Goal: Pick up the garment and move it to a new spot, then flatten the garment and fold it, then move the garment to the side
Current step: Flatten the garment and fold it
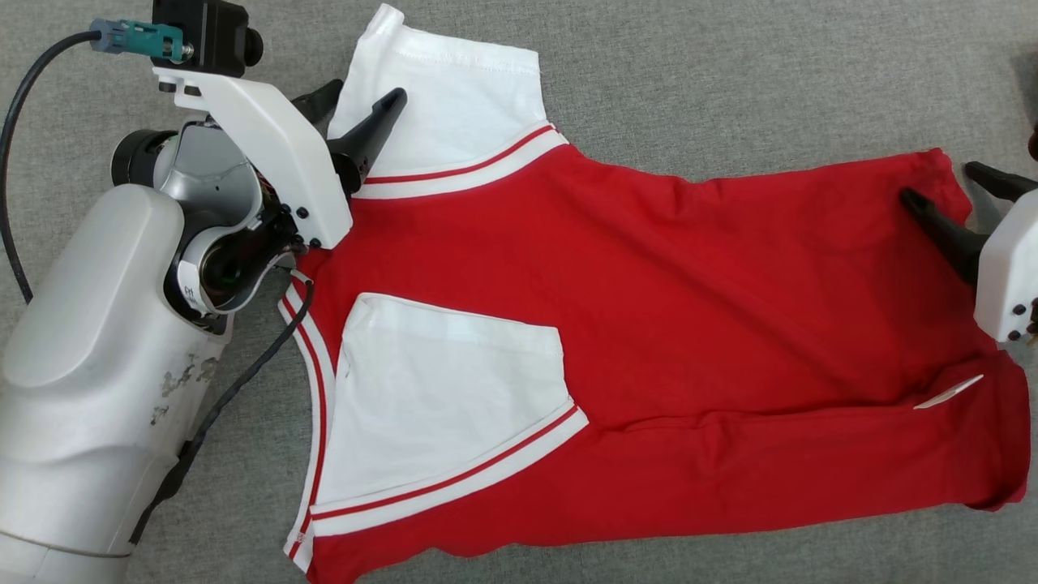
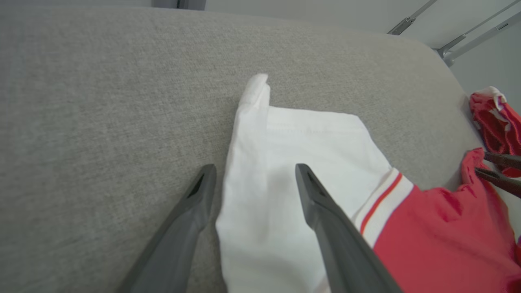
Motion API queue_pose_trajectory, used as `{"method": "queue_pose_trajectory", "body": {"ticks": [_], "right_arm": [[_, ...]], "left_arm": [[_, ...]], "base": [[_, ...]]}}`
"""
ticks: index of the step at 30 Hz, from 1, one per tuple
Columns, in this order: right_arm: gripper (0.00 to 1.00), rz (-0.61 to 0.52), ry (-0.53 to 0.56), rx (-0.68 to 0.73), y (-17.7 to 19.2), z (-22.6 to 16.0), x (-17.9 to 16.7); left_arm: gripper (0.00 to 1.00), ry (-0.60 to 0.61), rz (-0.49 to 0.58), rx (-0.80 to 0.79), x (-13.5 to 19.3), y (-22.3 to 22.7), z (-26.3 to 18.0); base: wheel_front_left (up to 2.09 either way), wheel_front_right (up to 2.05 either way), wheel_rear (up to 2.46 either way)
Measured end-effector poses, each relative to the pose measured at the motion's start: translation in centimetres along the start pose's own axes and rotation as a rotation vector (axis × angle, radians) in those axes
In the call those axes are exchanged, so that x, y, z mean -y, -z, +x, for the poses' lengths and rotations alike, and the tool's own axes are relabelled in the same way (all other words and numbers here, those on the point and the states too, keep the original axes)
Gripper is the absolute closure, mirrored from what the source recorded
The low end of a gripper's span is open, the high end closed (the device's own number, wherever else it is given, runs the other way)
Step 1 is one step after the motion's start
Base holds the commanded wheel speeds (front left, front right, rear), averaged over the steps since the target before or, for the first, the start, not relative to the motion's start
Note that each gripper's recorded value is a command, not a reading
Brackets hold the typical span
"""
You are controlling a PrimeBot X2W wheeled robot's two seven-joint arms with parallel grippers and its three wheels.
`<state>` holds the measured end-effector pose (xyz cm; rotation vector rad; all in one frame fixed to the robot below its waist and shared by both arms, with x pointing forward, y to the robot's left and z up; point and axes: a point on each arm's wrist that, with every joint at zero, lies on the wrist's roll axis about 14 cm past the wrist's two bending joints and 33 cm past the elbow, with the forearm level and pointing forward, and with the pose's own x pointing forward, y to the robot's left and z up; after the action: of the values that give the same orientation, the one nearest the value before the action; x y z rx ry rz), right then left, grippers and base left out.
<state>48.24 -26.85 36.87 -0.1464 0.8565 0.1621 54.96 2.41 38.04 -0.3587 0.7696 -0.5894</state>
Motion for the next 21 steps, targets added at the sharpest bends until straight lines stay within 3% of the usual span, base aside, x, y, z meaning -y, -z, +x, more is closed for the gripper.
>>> {"method": "queue_pose_trajectory", "body": {"ticks": [1, 2, 3, 4, 5, 21], "right_arm": [[0.00, -0.009, -0.005, -0.001, -0.1, 0.1, -0.2], [0.00, -0.018, -0.009, 0.006, -0.3, 0.2, -0.3], [0.07, -0.021, -0.012, 0.008, -0.5, 0.3, -0.4], [0.64, -0.022, -0.017, 0.014, -0.6, 0.4, -0.5], [0.99, -0.020, -0.021, 0.014, -0.7, 0.6, -0.6], [1.00, -0.076, 0.004, 0.158, -3.9, 1.3, 0.2]], "left_arm": [[0.00, -0.001, -0.002, 0.002, 0.0, 0.0, 0.1], [0.06, 0.004, 0.000, 0.001, 0.0, 0.0, 0.2], [0.40, 0.008, 0.002, 0.001, 0.0, 0.0, 0.2], [1.00, 0.016, 0.003, 0.000, 0.1, 0.0, 0.3], [1.00, 0.027, 0.002, -0.001, 0.3, 0.1, 0.3], [1.00, 0.100, -0.059, 0.312, 2.0, -5.3, -5.3]], "base": [[0.00, 0.00, 0.00], [0.00, 0.00, 0.00], [0.00, 0.00, 0.00], [0.00, 0.00, 0.00], [0.00, 0.00, 0.00], [0.00, 0.00, 0.00]]}}
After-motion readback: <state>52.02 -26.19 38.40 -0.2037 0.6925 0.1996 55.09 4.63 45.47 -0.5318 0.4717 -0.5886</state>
